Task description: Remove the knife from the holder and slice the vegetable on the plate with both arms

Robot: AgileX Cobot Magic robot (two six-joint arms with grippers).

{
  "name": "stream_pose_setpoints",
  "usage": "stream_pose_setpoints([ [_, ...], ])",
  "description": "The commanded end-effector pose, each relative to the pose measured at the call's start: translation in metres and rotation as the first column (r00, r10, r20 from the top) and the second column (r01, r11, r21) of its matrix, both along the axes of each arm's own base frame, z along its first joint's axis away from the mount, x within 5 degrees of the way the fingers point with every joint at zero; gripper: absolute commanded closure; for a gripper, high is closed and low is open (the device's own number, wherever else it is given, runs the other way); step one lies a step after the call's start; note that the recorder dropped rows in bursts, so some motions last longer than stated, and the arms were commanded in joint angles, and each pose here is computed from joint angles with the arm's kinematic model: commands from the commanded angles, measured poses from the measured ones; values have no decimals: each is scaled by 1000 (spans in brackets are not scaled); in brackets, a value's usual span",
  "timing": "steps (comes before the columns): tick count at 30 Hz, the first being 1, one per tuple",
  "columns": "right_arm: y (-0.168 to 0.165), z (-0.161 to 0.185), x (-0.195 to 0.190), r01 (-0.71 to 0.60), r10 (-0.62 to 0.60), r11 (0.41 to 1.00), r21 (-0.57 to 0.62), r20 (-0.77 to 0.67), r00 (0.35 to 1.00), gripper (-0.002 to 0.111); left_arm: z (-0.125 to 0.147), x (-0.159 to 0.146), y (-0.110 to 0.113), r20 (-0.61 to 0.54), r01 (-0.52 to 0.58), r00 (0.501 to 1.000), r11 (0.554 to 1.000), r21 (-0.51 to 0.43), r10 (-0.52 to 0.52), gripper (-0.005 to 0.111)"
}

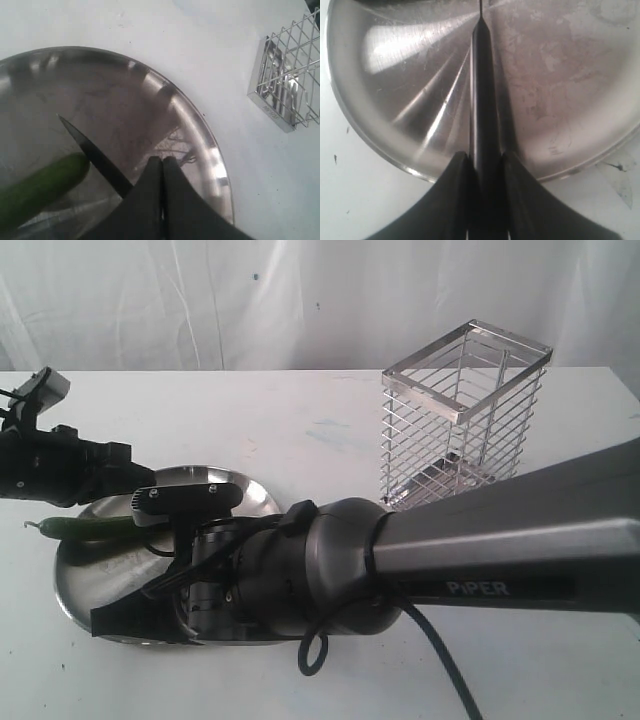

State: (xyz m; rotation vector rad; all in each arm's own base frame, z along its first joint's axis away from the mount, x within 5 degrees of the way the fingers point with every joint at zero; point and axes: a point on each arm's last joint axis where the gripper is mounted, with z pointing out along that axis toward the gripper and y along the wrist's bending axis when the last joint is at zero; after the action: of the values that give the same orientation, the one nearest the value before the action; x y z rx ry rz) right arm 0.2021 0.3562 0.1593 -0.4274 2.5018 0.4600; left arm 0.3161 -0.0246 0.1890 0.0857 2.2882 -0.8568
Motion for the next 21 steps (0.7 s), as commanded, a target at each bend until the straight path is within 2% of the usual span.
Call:
stream_pose_setpoints([
  [1,1,3,0,-13,13,1000,6,9,1000,108,2,3,2,6,-13,1000,1000,0,13,107],
  [8,2,4,0,-35,34,999,11,18,999,108,12,10,2,43,1,999,1000,12,-1,107],
  [21,0,20,0,-73,72,997,11,71,995,108,11,10,2,43,4,999,1000,15,-4,107],
])
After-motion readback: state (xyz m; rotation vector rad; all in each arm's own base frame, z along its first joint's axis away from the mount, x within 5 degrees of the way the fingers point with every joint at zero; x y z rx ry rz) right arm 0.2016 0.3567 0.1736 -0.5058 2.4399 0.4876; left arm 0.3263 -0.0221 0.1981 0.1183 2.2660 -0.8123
